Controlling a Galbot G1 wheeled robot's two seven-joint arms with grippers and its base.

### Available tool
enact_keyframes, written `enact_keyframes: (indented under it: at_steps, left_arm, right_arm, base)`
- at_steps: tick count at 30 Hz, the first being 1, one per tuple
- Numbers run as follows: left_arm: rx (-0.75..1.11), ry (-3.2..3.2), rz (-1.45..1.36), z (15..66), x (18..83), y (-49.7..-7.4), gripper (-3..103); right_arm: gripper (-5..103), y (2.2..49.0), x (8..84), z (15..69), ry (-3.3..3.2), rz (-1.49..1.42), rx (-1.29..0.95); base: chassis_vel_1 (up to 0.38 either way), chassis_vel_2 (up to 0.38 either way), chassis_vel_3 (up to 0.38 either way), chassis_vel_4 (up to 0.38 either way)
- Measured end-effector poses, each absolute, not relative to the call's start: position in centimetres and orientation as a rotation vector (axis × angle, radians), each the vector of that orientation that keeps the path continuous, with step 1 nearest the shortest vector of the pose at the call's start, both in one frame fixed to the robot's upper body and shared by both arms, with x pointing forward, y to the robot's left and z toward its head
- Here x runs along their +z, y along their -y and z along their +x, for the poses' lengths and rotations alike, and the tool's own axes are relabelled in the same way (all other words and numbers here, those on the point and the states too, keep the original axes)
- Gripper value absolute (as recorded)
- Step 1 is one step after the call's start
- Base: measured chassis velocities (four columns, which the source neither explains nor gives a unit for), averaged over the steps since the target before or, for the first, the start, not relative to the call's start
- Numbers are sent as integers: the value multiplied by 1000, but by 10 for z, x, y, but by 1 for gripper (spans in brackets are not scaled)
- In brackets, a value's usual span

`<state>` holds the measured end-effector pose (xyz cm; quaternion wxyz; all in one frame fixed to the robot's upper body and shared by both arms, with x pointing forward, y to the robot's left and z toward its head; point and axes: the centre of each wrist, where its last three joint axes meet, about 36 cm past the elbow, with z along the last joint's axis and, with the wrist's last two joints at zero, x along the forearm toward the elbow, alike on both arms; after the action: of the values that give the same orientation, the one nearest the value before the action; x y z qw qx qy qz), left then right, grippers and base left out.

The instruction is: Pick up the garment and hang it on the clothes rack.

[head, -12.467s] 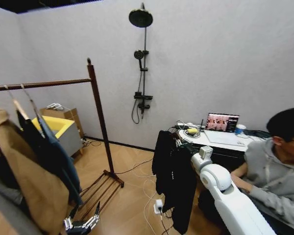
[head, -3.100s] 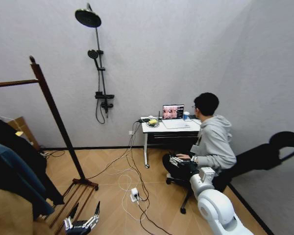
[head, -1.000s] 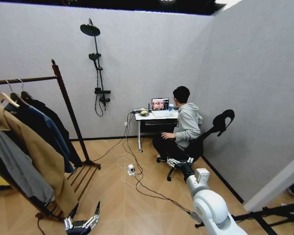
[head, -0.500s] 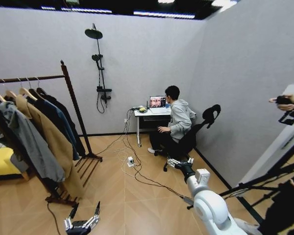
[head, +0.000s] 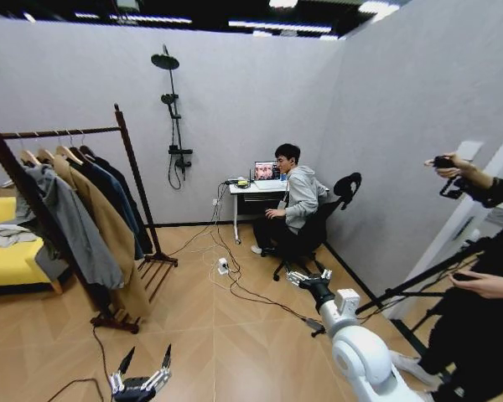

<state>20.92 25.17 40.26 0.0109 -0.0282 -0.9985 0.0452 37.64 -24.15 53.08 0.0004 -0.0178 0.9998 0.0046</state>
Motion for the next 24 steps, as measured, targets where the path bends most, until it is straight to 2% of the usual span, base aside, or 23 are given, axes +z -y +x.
enact_keyframes:
  at_steps: [9, 14, 24]
  left_arm:
    - [141, 3115, -88, 209, 403, -252, 100]
    - [141, 3115, -88, 209, 403, -252, 100]
    - [141, 3115, -88, 209, 403, -252, 100]
  right_arm:
    - [100, 241, 530, 376, -3142, -64, 15]
    - [100, 241, 526, 377, -3122, -101, 11]
    - [100, 243, 529, 376, -3126, -191, 67]
  base:
    - [181, -177, -178, 182]
    - [91, -96, -100, 63]
    - [-6, 34, 18, -7]
